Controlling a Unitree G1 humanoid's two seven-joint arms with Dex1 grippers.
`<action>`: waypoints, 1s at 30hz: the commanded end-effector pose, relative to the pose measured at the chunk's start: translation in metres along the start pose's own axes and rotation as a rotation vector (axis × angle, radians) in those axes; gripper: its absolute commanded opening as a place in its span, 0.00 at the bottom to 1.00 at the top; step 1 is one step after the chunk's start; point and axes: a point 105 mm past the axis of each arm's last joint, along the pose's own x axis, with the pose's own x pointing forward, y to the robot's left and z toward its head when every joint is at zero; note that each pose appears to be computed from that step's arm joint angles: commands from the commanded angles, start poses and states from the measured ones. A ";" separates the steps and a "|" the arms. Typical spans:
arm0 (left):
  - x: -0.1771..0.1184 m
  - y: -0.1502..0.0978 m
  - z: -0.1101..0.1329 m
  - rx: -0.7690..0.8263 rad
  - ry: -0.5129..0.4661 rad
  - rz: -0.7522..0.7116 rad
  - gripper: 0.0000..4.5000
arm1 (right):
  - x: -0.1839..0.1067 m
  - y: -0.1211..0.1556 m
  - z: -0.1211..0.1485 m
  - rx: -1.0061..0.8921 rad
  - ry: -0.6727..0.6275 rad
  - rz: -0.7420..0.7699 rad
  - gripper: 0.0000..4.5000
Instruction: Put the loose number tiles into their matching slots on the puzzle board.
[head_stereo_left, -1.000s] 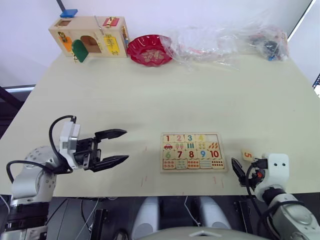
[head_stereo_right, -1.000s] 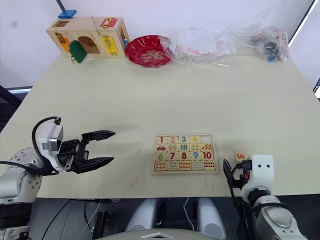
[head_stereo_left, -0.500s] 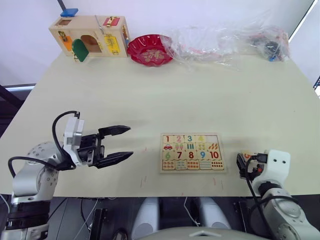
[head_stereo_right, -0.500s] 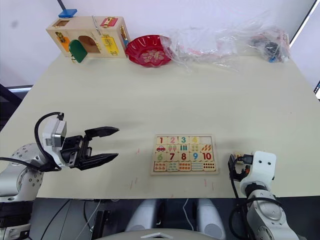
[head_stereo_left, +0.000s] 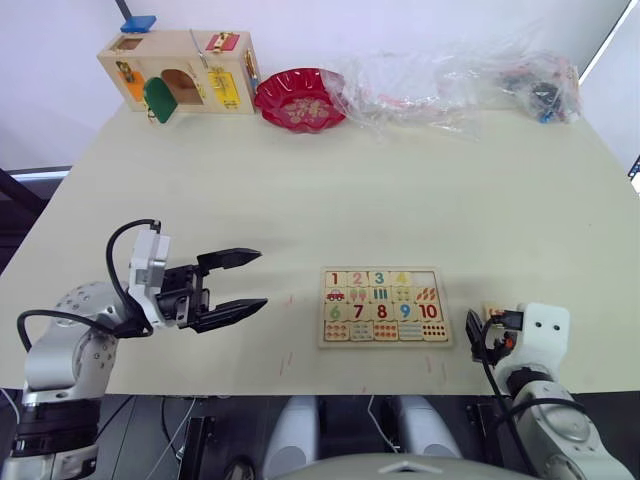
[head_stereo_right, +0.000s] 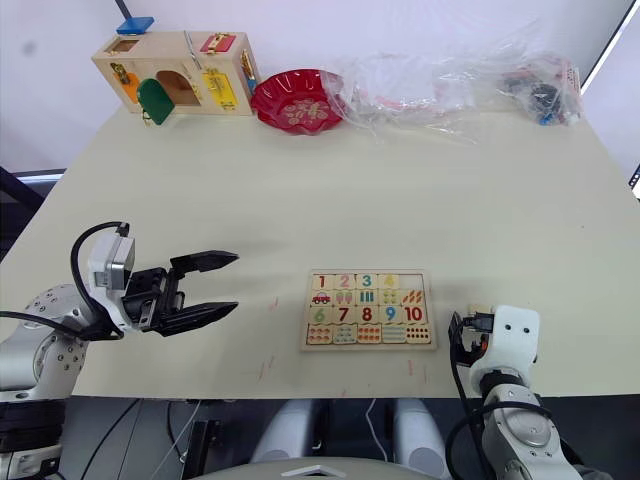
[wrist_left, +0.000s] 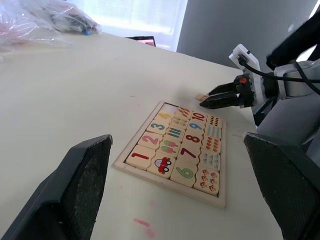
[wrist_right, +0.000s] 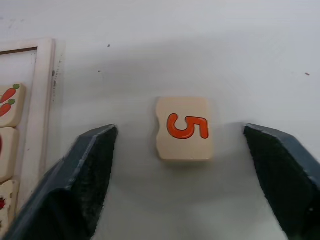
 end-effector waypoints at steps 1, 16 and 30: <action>0.002 -0.004 0.013 0.052 -0.010 -0.024 1.00 | -0.004 0.000 -0.001 0.008 0.002 -0.007 0.54; -0.004 -0.002 0.006 0.043 -0.015 -0.013 1.00 | -0.007 -0.003 0.006 -0.052 -0.018 0.032 0.21; -0.008 -0.004 -0.002 0.038 -0.023 -0.015 1.00 | -0.015 0.006 0.083 -0.798 0.100 0.774 0.21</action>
